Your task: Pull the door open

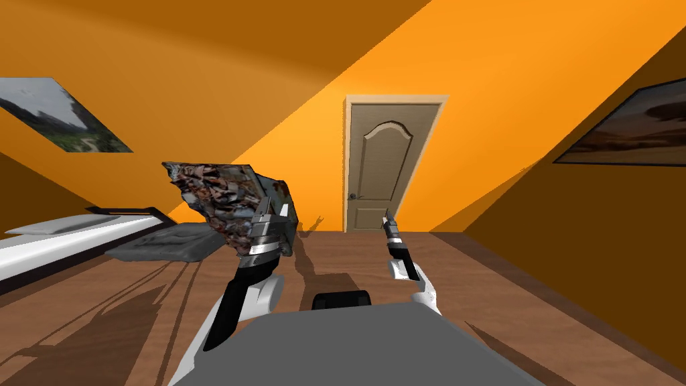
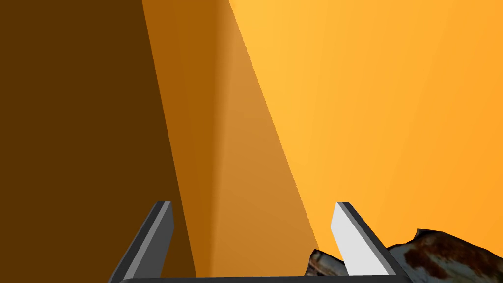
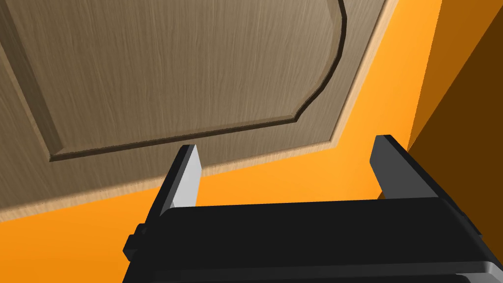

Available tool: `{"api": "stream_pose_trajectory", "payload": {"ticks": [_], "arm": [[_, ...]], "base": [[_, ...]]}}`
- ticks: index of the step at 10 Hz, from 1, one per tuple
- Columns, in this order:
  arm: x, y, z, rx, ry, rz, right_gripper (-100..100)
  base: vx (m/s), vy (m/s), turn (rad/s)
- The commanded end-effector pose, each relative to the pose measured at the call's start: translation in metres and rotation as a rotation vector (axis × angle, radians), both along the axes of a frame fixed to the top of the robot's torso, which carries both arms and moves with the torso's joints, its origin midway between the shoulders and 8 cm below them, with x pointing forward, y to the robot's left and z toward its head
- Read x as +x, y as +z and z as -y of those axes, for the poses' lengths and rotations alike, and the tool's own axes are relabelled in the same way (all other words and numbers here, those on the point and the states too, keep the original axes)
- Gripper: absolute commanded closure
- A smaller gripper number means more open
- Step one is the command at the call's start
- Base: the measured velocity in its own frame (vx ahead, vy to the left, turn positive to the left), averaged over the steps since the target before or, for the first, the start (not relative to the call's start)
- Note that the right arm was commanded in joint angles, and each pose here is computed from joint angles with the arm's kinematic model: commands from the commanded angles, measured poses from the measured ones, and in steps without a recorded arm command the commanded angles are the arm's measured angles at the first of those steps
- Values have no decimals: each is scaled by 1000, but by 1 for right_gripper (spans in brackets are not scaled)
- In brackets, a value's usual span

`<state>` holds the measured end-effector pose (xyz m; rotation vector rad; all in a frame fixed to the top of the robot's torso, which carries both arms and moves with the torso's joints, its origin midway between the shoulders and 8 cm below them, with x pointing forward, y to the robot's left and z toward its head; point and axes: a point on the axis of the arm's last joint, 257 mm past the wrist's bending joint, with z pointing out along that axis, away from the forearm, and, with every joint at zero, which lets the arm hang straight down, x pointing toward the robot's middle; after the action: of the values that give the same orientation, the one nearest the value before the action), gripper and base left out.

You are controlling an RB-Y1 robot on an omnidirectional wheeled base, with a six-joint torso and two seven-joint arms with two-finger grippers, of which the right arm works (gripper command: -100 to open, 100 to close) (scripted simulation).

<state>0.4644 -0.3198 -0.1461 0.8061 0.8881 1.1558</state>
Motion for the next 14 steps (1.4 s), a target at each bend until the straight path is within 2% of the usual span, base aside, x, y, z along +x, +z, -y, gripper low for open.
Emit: {"api": "stream_pose_trajectory", "payload": {"ticks": [1, 9, 14], "arm": [[5, -11, 1, 8, -2, -20, -100], [30, -68, 21, 57, -23, -124, -100], [39, -100, 33, 80, -43, -187, -100]], "base": [[58, 15, 40], [103, 11, 82], [78, 4, 60]]}}
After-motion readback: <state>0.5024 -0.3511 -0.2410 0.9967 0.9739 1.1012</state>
